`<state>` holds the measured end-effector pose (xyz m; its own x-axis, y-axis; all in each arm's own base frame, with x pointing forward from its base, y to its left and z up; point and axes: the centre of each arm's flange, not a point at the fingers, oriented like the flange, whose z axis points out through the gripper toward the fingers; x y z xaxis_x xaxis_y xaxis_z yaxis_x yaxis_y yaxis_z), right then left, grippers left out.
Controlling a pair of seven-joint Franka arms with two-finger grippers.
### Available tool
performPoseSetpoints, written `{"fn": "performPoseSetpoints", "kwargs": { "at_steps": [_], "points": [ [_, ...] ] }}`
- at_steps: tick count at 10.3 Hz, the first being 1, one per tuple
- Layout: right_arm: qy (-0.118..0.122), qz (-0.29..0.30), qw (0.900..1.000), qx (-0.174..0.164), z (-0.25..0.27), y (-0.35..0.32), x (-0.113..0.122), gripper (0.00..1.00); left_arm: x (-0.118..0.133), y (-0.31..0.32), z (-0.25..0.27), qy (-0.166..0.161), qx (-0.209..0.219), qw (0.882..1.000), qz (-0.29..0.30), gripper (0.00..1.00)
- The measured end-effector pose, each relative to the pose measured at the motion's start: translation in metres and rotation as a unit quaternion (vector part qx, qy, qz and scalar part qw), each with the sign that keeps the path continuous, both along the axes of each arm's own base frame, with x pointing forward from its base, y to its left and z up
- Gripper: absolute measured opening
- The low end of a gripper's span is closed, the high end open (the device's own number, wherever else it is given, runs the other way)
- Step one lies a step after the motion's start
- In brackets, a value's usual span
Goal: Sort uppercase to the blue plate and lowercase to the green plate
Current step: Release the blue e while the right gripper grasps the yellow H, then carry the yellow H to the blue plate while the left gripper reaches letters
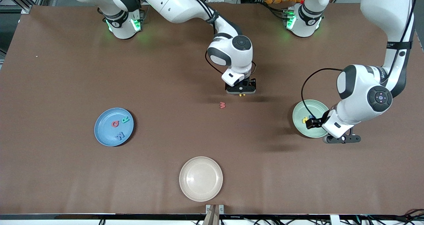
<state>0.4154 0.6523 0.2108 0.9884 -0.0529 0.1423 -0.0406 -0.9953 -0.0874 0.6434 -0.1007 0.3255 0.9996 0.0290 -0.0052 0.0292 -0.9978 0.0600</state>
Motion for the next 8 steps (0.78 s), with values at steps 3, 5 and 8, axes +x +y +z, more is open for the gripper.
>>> {"fn": "performPoseSetpoints", "kwargs": {
  "at_steps": [3, 5, 8],
  "points": [
    [-0.003, 0.01, 1.0, -0.005, -0.016, 0.01, -0.01, 0.89, 0.004, -0.007, 0.01, -0.01, -0.004, 1.0, 0.007, 0.83],
    [-0.011, 0.019, 1.0, -0.01, -0.024, 0.014, -0.013, 0.83, 0.007, -0.002, 0.013, -0.013, -0.004, 1.0, 0.011, 0.83],
    [-0.036, 0.04, 0.998, -0.02, -0.027, 0.017, -0.015, 0.74, 0.011, -0.002, 0.031, -0.029, -0.006, 1.0, 0.012, 0.84]
  ]
}}
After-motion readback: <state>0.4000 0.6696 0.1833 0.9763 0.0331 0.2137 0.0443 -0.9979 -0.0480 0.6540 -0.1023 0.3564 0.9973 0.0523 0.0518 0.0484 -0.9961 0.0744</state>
